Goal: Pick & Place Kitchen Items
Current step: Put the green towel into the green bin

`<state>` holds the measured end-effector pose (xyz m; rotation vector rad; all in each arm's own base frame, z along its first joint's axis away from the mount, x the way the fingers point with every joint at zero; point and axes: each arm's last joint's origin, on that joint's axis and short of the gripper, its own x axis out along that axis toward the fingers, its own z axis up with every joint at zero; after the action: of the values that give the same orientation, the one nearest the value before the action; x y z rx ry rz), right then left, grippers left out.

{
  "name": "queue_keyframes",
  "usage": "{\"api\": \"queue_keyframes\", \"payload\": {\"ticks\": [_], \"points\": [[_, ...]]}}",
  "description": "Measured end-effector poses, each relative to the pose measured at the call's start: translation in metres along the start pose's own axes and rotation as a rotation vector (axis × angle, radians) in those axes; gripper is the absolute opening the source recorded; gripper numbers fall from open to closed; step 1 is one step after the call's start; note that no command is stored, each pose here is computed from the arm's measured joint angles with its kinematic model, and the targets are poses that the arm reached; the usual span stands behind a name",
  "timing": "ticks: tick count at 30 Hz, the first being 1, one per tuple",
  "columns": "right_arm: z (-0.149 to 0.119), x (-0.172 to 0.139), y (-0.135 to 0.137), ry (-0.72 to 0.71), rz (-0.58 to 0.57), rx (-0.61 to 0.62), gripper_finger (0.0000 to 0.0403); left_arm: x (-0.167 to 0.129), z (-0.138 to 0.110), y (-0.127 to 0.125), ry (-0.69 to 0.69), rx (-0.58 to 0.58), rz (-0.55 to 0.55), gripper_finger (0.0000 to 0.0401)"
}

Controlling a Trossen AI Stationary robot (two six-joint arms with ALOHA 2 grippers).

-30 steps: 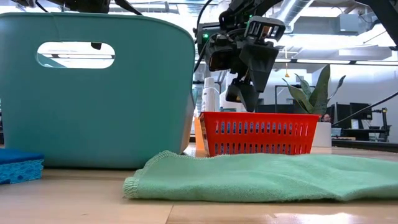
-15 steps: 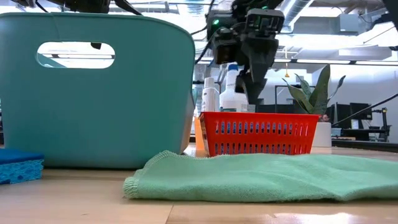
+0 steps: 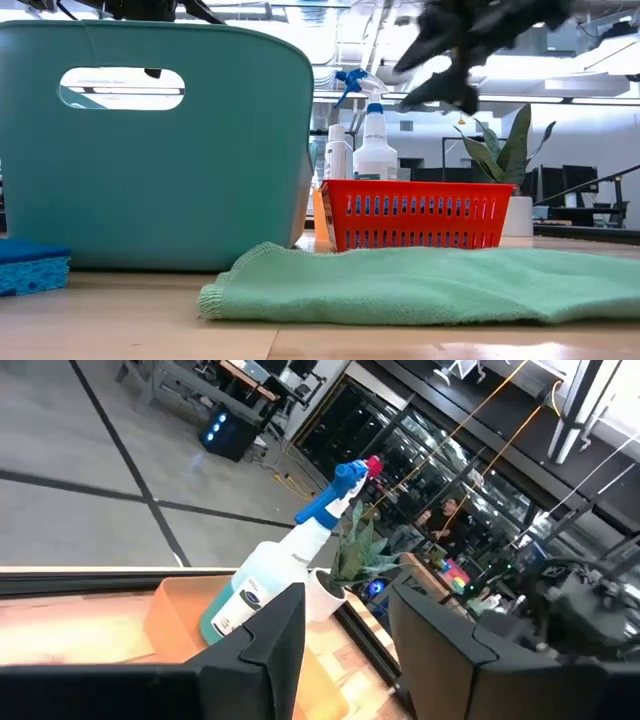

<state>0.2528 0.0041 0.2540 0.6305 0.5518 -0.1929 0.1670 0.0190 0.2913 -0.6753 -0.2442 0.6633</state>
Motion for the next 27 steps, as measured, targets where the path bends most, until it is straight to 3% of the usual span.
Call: {"api": "queue_keyframes", "payload": {"ticks": [3, 11, 18, 24, 27], "points": [[-0.018, -0.019, 0.002, -0.086, 0.014, 0.056, 0.0219, 0.0, 0.0, 0.0, 0.001, 0.014, -0.001, 0.0143], [-0.051, -0.055, 0.006, -0.144, 0.025, 0.099, 0.0219, 0.0, -0.002, -0.003, 0.074, 0.07, -0.098, 0.0143], [-0.058, -0.078, -0.001, -0.223, -0.09, 0.139, 0.0219, -0.001, -0.004, -0.005, 0.145, 0.077, -0.184, 0.0143], [-0.06, -0.09, -0.003, -0.234, -0.078, 0.173, 0.0219, -0.001, -0.006, -0.007, 0.178, 0.172, -0.249, 0.0143], [-0.064, -0.09, -0.003, -0.208, -0.084, 0.162, 0.0219, -0.002, -0.005, -0.008, 0.172, 0.156, -0.26, 0.0143]]}}
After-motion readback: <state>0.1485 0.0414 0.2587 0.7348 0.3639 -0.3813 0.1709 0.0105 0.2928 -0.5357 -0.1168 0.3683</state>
